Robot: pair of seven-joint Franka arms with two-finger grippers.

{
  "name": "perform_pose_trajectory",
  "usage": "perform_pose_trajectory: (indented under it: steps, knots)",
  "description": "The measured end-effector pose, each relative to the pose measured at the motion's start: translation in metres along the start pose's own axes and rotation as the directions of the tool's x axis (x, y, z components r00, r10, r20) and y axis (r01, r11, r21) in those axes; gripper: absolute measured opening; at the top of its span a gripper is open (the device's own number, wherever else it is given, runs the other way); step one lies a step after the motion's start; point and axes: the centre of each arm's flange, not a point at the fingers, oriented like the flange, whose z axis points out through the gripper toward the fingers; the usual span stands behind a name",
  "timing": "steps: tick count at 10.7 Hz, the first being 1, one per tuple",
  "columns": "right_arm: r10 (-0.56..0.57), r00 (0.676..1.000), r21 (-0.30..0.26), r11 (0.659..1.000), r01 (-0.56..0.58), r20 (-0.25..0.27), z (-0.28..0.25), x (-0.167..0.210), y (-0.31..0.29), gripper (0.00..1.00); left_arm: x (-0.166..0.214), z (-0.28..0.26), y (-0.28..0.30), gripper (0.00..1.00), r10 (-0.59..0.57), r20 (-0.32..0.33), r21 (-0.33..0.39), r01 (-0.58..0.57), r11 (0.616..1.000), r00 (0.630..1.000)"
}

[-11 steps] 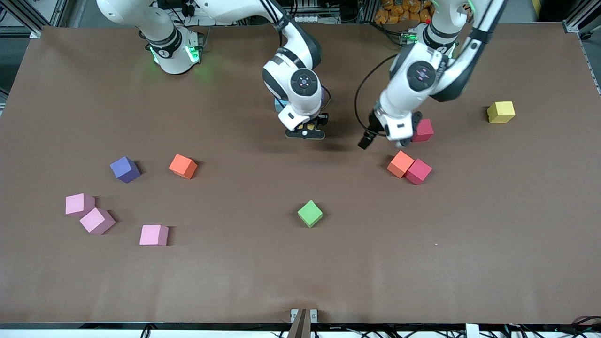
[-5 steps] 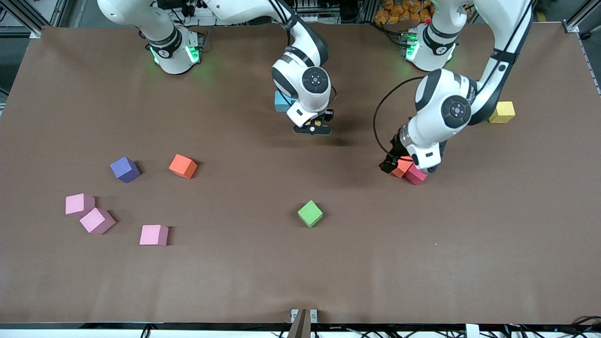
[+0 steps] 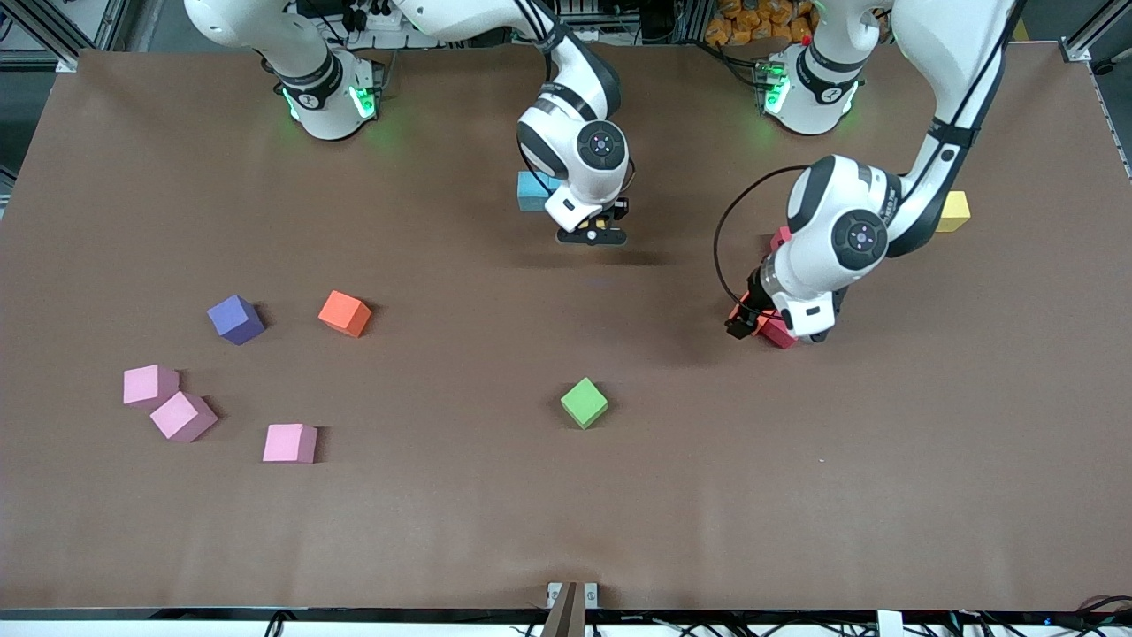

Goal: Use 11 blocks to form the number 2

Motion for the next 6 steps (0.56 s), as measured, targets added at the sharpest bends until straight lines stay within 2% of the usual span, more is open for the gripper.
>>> perform_pose_trajectory:
  steps: [3, 6]
  knots:
    - [-0.003, 1.0, 0.004, 1.0, 0.003, 0.012, 0.003, -0.009, -0.004, 0.56, 0.013, 0.019, -0.006, 1.0, -0.025, 0.015, 0.063, 0.024, 0.998, 1.0]
    - [-0.009, 1.0, 0.0, 1.0, 0.009, 0.013, 0.005, -0.014, -0.006, 0.56, 0.024, 0.026, -0.009, 1.0, -0.045, 0.017, 0.078, 0.044, 0.996, 0.999]
